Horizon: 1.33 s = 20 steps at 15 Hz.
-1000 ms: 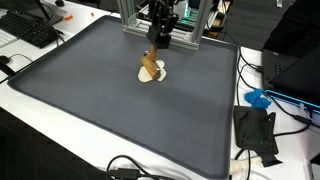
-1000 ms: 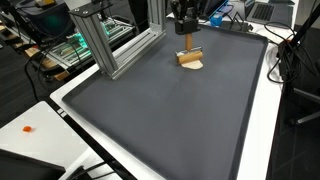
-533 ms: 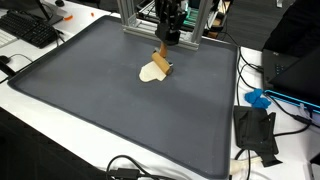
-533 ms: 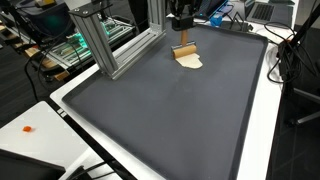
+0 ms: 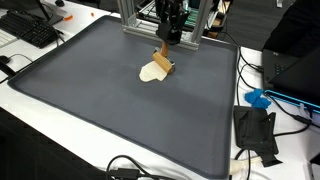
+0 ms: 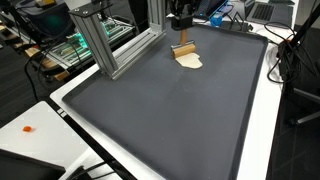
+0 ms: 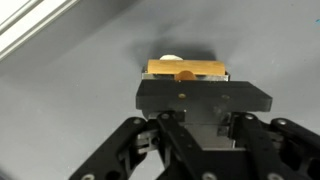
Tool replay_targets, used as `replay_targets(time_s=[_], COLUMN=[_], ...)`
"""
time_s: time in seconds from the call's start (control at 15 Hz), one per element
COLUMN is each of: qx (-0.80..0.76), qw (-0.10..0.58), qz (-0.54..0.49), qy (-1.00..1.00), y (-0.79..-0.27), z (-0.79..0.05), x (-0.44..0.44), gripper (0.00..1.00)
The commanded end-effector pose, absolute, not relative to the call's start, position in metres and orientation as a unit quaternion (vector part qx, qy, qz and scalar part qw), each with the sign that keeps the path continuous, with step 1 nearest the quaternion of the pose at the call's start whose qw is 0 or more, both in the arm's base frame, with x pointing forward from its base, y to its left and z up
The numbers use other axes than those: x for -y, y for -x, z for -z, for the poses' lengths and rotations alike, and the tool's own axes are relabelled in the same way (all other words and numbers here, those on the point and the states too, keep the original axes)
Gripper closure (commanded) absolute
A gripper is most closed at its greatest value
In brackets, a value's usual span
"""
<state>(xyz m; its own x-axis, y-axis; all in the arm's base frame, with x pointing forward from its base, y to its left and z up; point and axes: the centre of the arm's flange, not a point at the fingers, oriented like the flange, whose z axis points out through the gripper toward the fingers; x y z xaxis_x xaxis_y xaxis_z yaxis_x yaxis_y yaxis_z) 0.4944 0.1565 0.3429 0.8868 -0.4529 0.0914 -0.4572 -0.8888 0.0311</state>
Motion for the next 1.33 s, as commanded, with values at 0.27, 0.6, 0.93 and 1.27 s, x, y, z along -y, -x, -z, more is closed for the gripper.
replay_targets(time_s=[0.27, 0.6, 0.93, 1.27], qx=[0.169, 0.135, 0.11, 0.072], qw=[0.03, 0.033, 0.031, 0.03], qz=[-0.026, -0.034, -0.043, -0.052], qy=[-0.985, -0.99, -0.993, -0.996], y=[-0.478, -0.472, -0.465, -0.449], z=[-0.344, -0.359, -0.379, -0.413], x=[-0.138, -0.129, -0.122, -0.121], gripper=[0.78, 0.78, 0.78, 0.78])
